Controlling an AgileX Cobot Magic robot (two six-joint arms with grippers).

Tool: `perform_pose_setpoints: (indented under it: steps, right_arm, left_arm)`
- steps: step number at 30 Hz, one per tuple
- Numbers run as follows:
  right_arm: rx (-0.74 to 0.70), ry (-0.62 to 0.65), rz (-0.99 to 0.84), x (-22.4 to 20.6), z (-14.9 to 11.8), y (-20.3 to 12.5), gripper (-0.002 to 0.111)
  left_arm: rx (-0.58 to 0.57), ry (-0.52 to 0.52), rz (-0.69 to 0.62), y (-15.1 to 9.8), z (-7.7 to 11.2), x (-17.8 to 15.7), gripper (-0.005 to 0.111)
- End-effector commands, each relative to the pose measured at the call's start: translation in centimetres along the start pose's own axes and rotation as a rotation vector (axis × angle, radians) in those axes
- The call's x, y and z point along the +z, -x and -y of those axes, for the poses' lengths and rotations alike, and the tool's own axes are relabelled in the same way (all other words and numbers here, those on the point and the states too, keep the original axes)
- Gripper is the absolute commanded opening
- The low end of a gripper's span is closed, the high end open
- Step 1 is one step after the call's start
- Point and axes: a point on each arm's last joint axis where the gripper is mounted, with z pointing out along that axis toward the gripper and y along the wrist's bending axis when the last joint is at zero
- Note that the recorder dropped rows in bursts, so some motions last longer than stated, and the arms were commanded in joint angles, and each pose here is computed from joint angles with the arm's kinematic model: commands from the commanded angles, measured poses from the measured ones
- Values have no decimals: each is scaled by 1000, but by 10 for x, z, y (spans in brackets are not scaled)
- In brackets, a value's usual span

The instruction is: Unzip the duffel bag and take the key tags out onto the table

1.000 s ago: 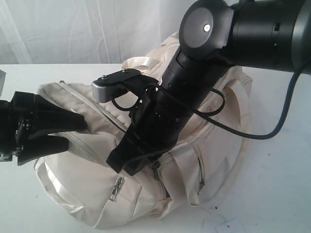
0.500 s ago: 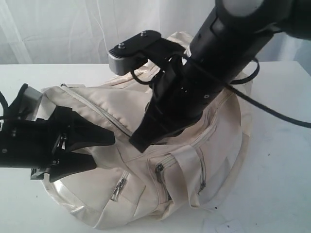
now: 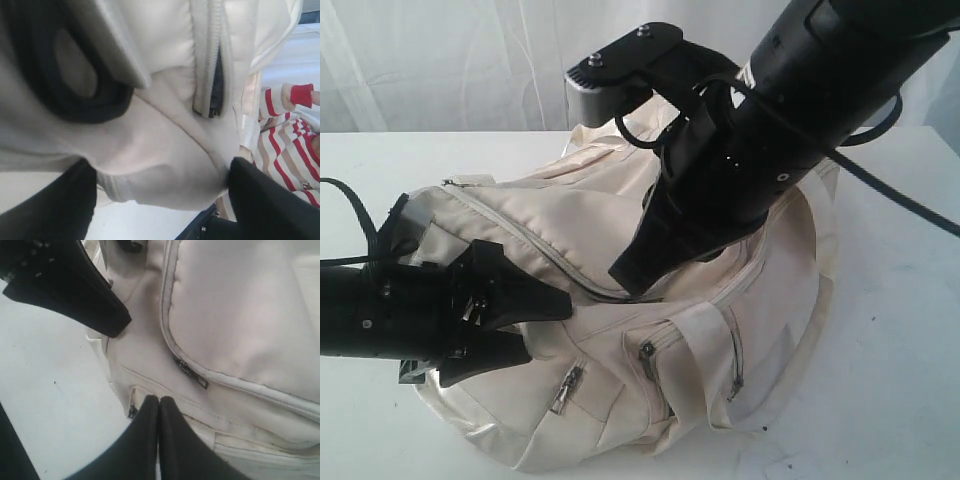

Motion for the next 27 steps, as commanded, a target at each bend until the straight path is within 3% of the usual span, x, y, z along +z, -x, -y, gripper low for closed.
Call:
perform_pose_setpoints:
  steps: [1, 8, 14, 22, 27]
  right_arm:
    - [8, 3, -8, -4, -2, -1, 0]
    - [10, 11, -32, -4, -3, -4, 0]
    - [10, 6, -18, -4, -2, -2, 0]
    - [-16, -12, 41, 2, 1, 5, 0]
    - [-14, 21, 13, 17, 2, 7, 16]
  left_arm:
    - [-27, 28, 52, 4, -3, 1, 53]
    - [42, 52, 74, 6, -5, 1, 0]
    - [243, -41, -42, -6, 7, -10, 0]
    - [402, -153, -122, -21, 24, -31, 0]
    - [476, -177, -99, -24, 32, -39, 0]
